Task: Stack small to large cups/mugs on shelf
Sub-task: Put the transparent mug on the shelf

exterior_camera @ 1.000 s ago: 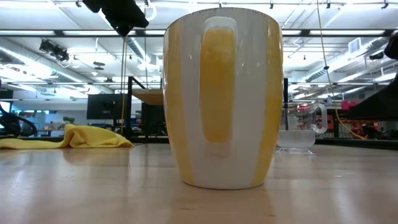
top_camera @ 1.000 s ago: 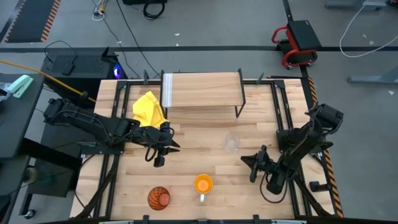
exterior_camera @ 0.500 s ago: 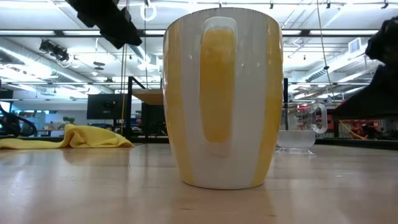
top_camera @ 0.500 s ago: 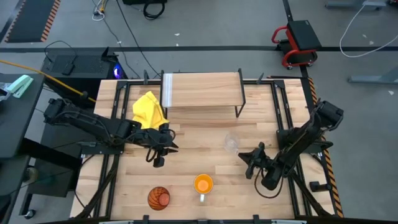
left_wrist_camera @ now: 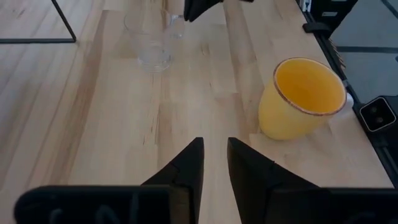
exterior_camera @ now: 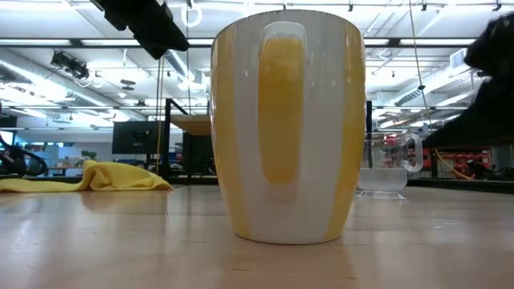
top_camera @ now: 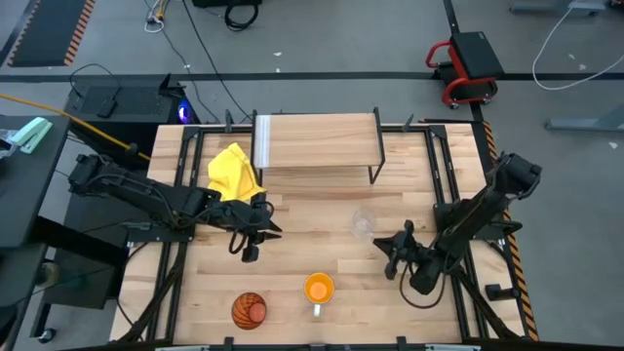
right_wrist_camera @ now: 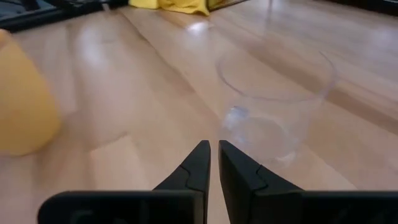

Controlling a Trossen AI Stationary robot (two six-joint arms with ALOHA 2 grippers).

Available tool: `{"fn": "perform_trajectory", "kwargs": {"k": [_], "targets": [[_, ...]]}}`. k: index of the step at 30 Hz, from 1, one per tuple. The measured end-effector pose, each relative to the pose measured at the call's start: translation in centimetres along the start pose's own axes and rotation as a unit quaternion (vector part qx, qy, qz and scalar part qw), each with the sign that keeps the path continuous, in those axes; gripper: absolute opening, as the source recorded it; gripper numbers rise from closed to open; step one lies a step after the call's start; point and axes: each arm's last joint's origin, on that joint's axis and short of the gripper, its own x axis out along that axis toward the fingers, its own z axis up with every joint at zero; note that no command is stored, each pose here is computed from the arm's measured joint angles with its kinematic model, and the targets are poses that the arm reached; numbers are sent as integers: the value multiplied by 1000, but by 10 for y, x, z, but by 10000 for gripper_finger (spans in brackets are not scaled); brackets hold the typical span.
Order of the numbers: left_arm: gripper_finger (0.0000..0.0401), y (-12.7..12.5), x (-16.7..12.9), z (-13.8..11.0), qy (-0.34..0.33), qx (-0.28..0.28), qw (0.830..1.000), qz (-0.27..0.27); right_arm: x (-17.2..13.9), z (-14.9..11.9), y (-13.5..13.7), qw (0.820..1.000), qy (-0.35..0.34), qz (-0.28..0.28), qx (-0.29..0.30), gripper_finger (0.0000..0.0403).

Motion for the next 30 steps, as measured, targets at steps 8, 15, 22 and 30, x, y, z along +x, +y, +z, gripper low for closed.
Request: {"fn": "perform_trajectory", "kwargs": {"k": [8, 15, 22, 30], "targets": [[82, 0, 0, 0, 0, 1, 1000, 0, 9, -13, -6, 1000, -12, -27, -1, 41], [80, 0, 0, 0, 0, 1, 1000, 1, 10, -11, 1, 1000, -15, -9, 1, 41], [83, 0, 0, 0, 0, 2, 1000, 1, 22, -3, 1, 1000, -8, -22, -3, 41], [76, 0, 0, 0, 0, 1, 1000, 1, 26, 1, 4, 1000, 2, -13, -14, 41]]}}
